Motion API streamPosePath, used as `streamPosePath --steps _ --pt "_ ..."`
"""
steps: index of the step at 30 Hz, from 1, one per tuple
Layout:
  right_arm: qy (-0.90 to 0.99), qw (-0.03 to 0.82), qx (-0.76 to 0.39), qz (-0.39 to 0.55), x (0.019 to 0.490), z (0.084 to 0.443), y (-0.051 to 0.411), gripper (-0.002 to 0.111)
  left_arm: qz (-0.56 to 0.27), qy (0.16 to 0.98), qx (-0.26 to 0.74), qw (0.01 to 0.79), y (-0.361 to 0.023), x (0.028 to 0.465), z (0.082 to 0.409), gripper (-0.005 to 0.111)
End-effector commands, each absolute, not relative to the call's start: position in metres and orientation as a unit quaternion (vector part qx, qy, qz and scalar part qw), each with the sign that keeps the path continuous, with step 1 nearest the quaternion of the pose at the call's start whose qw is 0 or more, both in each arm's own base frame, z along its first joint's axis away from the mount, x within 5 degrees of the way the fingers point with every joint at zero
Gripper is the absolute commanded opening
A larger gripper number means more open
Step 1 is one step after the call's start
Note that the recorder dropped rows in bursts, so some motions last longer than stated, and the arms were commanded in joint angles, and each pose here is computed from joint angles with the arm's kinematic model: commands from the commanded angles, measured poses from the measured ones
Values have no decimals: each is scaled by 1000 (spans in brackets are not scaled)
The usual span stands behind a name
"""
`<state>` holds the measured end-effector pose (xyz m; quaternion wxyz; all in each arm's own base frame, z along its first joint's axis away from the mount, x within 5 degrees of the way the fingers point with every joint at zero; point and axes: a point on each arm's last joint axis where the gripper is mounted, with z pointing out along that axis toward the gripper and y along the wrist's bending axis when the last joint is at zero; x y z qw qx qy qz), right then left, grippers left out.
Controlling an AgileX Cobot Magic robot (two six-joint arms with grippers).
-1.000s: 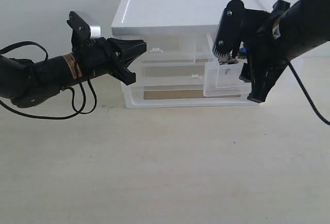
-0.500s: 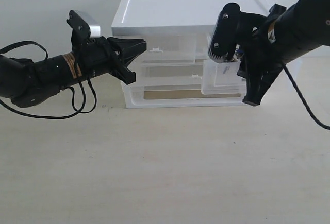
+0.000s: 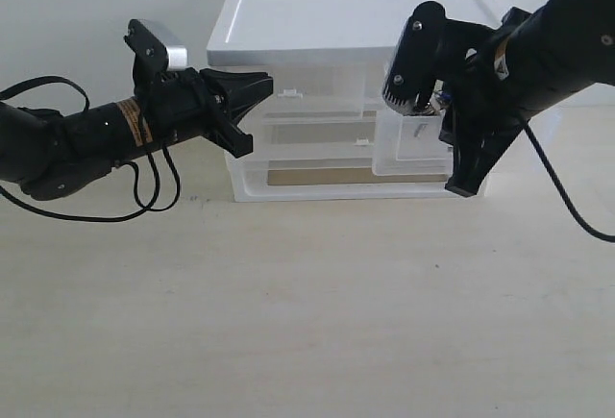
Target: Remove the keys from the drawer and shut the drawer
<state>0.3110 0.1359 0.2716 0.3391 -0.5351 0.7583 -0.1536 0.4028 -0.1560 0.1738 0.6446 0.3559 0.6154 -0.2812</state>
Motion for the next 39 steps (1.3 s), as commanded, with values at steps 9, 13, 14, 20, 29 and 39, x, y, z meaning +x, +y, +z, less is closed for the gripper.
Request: streamPosePath --steps 9,13,14,20,29,39 --pt "776 358 -505 -122 305 276 148 0 -284 610 354 649 -156 404 175 4" --pt "777 354 -505 -126 302 280 146 0 -284 610 353 650 -156 404 175 4" --pt "779 350 -505 -127 301 281 144 0 -284 610 353 650 -156 404 175 4" --pt "779 356 -500 -130 294 291 140 0 -283 606 342 660 -155 409 180 4" --pt "783 352 -496 -131 292 294 138 0 -263 638 358 629 -179 423 161 4" --pt "790 330 -498 -137 290 291 135 0 -238 665 339 622 -177 431 162 4"
